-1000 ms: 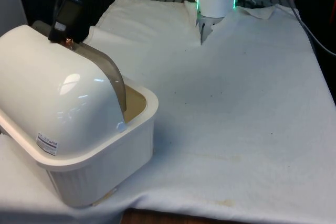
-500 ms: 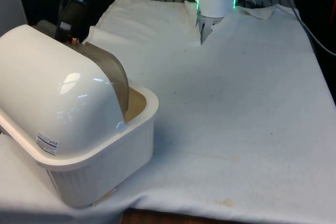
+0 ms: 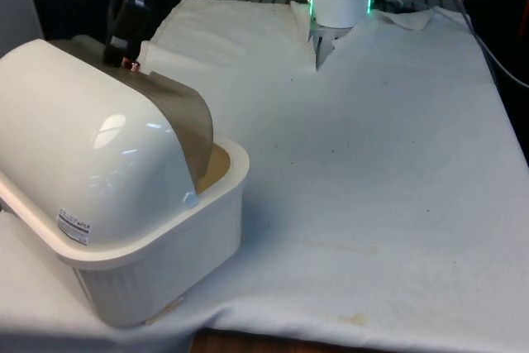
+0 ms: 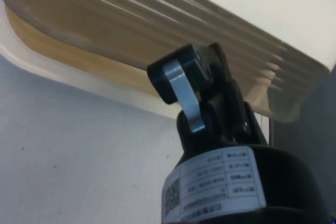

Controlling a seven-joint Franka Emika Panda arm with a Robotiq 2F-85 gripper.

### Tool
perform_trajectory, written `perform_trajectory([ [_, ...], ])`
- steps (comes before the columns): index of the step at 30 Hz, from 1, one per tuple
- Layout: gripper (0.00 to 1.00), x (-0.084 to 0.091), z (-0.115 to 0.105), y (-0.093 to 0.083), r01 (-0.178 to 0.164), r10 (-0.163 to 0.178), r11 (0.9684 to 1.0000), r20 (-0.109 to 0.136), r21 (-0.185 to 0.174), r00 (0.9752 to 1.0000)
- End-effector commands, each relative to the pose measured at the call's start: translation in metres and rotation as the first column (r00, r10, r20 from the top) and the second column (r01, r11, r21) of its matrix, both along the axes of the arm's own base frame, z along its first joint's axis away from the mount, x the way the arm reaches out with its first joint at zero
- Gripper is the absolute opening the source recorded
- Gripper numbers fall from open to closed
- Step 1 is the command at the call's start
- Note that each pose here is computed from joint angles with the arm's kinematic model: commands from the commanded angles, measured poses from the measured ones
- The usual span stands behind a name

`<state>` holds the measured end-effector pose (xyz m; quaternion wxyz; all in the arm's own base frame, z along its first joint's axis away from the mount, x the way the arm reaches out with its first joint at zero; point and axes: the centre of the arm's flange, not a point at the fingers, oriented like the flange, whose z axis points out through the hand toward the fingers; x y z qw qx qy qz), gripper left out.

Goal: Open the lid, then close it.

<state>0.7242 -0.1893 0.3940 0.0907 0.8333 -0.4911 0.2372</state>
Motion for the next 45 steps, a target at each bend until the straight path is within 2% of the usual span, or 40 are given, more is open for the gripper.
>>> perform_trajectory([
  [1, 0.0, -0.003, -0.006, 0.0, 0.005, -0.005, 0.9999, -0.01, 0.014, 0.9999],
  [4, 0.0, -0.007, -0.008, 0.001, 0.01, -0.009, 0.9996, -0.022, 0.025, 0.9997],
  [5, 0.0, -0.005, -0.002, 0.002, 0.006, -0.005, 0.9999, -0.019, 0.014, 0.9998],
  [7, 0.0, -0.01, -0.009, 0.003, 0.014, -0.012, 0.9993, -0.036, 0.036, 0.9993],
  [10, 0.0, -0.013, -0.01, 0.004, 0.019, -0.016, 0.9988, -0.051, 0.046, 0.9986],
  [13, 0.0, -0.018, -0.013, 0.008, 0.025, -0.021, 0.9978, -0.072, 0.061, 0.9972],
  [14, 0.0, -0.016, -0.009, 0.009, 0.022, -0.018, 0.9985, -0.073, 0.05, 0.9972],
  [15, 0.0, -0.018, -0.013, 0.008, 0.028, -0.023, 0.9975, -0.076, 0.064, 0.9969],
  [20, 0.0, -0.023, -0.015, 0.013, 0.038, -0.029, 0.9958, -0.1, 0.084, 0.9946],
  [22, 0.0, -0.026, -0.019, 0.016, 0.045, -0.034, 0.9943, -0.118, 0.096, 0.9925],
  [23, 0.0, -0.023, -0.017, 0.015, 0.04, -0.031, 0.9957, -0.115, 0.084, 0.9929],
  [24, 0.0, -0.027, -0.019, 0.017, 0.047, -0.034, 0.9939, -0.123, 0.1, 0.9919],
  [30, 0.0, -0.034, -0.019, 0.023, 0.059, -0.04, 0.9904, -0.153, 0.125, 0.9874],
  [31, 0.0, -0.03, -0.022, 0.021, 0.056, -0.038, 0.9922, -0.156, 0.112, 0.9871],
  [32, 0.0, -0.035, -0.018, 0.025, 0.059, -0.039, 0.9899, -0.157, 0.129, 0.9868],
  [35, 0.0, -0.04, -0.012, 0.03, 0.061, -0.038, 0.9887, -0.168, 0.137, 0.985],
  [36, 0.0, -0.042, -0.009, 0.035, 0.06, -0.034, 0.9879, -0.178, 0.143, 0.9835],
  [39, 0.0, -0.046, -0.004, 0.041, 0.059, -0.031, 0.9871, -0.189, 0.149, 0.9815],
  [40, 0.0, -0.044, -0.006, 0.038, 0.057, -0.028, 0.9874, -0.191, 0.147, 0.9813],
  [42, 0.0, -0.048, 0.0, 0.045, 0.059, -0.029, 0.9866, -0.195, 0.152, 0.9803],
  [43, 0.0, -0.049, 0.004, 0.05, 0.058, -0.026, 0.9866, -0.205, 0.153, 0.9784],
  [45, 0.0, -0.05, 0.006, 0.054, 0.057, -0.023, 0.9867, -0.215, 0.152, 0.9763],
])
